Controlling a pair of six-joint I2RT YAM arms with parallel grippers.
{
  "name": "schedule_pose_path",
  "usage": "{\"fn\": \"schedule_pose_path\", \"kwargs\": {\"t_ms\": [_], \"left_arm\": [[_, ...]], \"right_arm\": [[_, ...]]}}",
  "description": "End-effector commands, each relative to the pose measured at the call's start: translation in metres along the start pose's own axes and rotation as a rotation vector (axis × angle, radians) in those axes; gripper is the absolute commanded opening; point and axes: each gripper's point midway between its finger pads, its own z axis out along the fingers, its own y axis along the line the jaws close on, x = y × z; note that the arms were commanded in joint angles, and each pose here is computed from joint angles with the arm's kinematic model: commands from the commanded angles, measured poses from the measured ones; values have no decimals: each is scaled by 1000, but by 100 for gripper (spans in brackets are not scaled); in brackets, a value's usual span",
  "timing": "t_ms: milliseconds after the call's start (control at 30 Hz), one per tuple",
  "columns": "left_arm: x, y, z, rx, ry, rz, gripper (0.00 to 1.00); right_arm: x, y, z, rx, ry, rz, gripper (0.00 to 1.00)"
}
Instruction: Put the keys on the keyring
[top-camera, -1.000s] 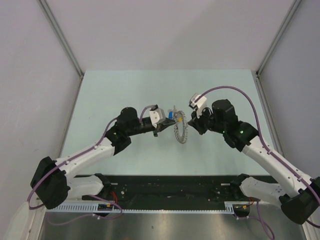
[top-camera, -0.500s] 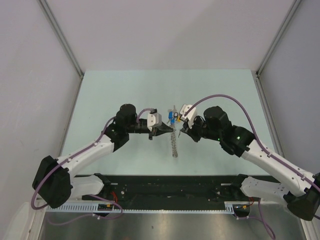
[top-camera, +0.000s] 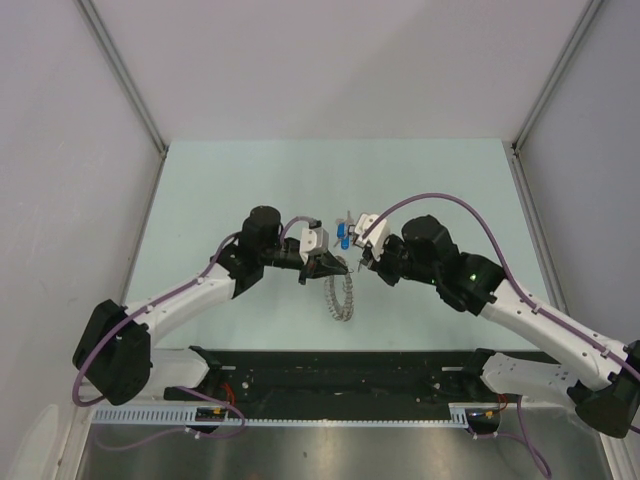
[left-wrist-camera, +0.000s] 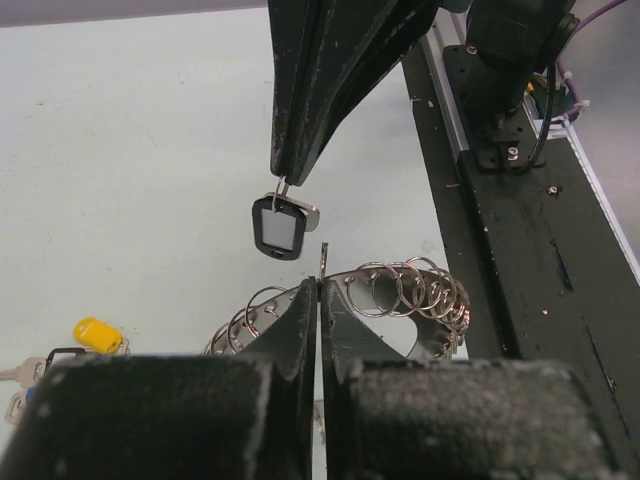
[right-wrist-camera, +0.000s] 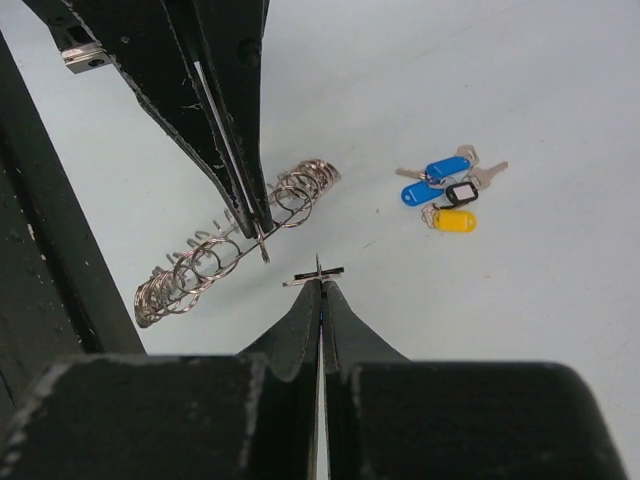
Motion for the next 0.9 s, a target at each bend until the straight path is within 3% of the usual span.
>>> {"fn": "schedule_pose_path", "kwargs": {"t_ms": [0, 867], "left_arm": [[-30, 1, -2, 26, -63, 61, 0], [-34, 12, -7, -64, -72, 91, 0]], "right_arm": [[-18, -3, -9, 17, -37, -25, 0], [-7, 14, -4, -13, -12, -36, 0]]}}
